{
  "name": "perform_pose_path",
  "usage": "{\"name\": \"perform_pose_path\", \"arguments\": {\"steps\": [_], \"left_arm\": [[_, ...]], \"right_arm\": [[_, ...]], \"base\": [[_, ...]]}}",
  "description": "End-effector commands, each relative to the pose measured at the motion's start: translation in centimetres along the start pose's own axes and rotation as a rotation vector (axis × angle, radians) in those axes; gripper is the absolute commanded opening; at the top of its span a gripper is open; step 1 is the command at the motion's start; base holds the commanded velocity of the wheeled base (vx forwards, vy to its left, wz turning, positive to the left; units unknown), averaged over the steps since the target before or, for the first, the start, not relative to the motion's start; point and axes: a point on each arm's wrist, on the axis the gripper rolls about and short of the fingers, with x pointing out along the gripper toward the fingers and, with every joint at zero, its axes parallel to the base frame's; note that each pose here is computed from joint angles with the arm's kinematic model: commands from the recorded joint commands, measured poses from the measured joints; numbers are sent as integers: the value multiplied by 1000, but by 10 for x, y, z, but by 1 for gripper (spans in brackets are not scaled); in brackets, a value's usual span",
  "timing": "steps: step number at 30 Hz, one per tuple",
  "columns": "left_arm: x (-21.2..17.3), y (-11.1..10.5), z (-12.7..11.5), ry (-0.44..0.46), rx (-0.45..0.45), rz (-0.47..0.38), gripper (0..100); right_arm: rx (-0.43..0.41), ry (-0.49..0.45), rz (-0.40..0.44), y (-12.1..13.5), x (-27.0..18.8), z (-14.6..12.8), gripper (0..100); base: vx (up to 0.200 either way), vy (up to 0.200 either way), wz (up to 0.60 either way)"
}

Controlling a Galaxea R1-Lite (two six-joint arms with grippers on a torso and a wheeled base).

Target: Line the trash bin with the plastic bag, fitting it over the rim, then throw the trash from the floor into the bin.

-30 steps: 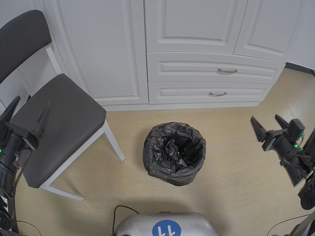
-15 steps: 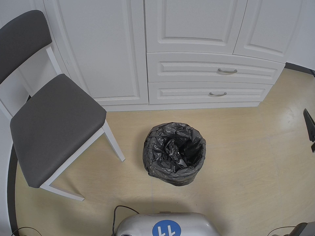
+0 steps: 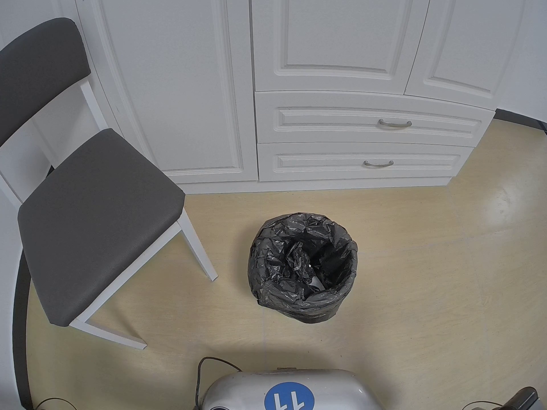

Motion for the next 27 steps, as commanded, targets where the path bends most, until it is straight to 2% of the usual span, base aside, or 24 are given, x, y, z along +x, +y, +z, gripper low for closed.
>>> {"name": "perform_pose_path", "arguments": {"steps": [1,6,10,12,15,16,19,20,21,24,27], "left_arm": [[-58,13,1,-74,-82,72,100],[-40,2,-35,71,-107,56,100],[-25,-9,-75,195,-105,46,100],[-20,-13,-90,219,-98,41,100],[-8,-24,-133,255,-82,14,100],[-5,-28,-149,268,-82,-18,100],[-5,-35,-180,280,-86,-99,100],[-6,-35,-183,287,-90,-123,100],[-7,-36,-184,301,-91,-132,100],[-14,-36,-198,435,-57,-149,100],[-14,-36,-198,423,-65,-147,100]], "right_arm": [[67,-141,-18,-12,-51,-5,100],[64,-70,38,-6,-33,-42,100],[48,-89,130,0,-21,-77,100],[36,-94,151,1,-20,-81,100],[33,-47,178,2,-20,-86,100],[27,-23,177,2,-20,-88,100],[-1,61,171,2,-20,-97,100],[-12,109,166,1,-20,-102,100],[-6,117,171,1,-20,-103,100],[25,119,172,1,-20,-102,100],[64,121,161,1,-20,-102,100]], "base": [[0,0,0],[0,0,0],[0,0,0],[0,0,0],[0,0,0],[0,0,0],[0,0,0],[0,0,0],[0,0,0],[0,0,0],[0,0,0]]}}
